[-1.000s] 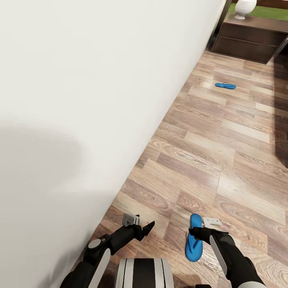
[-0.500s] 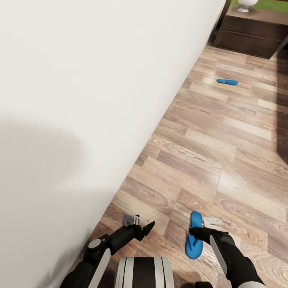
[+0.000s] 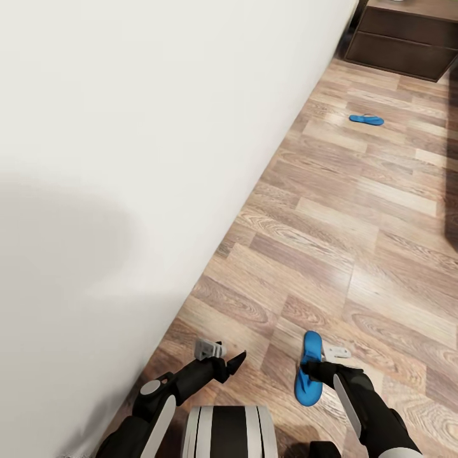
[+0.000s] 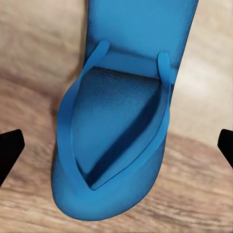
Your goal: In the bedroom, move the book from the bed onto either nightstand, and place the two sandals side by side next to the bed.
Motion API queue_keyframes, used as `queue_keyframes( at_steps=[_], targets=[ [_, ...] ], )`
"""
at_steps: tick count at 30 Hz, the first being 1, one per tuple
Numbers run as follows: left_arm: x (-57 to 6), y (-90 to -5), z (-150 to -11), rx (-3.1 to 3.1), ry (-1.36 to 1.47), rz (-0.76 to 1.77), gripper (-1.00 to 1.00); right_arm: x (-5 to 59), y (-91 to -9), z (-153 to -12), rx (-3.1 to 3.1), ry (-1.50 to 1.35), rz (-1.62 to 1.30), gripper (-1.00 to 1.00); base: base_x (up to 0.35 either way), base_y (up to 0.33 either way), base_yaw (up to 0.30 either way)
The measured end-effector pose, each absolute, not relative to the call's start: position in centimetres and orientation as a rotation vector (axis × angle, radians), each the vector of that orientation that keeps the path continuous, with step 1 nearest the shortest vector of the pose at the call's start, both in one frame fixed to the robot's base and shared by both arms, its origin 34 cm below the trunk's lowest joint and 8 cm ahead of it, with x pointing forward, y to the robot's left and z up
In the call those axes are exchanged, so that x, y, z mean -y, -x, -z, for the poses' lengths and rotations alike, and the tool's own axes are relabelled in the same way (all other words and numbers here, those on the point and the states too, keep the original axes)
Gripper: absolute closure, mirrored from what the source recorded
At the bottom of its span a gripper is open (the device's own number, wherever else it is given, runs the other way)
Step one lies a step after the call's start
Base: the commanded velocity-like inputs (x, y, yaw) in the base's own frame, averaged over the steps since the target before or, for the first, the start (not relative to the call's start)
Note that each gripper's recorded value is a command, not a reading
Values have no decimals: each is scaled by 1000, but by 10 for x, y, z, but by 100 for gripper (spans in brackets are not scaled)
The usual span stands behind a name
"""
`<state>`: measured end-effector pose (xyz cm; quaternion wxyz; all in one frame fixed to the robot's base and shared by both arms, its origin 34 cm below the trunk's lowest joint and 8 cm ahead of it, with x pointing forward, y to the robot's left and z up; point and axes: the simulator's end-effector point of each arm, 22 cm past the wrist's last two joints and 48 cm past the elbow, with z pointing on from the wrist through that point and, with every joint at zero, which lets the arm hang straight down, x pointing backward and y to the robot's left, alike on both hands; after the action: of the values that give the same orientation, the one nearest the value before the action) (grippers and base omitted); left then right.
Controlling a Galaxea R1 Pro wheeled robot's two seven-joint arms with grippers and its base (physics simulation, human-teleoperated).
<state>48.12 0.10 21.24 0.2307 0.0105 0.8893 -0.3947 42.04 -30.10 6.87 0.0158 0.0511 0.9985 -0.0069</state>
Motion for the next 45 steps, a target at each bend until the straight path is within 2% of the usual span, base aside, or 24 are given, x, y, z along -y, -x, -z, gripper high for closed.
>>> queue_keyframes(
  at_steps=[45],
  targets=[
    [-1,-468,-194,-2484,-3,1101,-100,300,-401,-53,-3152,-162,24,-100,0,0,0]
  ],
)
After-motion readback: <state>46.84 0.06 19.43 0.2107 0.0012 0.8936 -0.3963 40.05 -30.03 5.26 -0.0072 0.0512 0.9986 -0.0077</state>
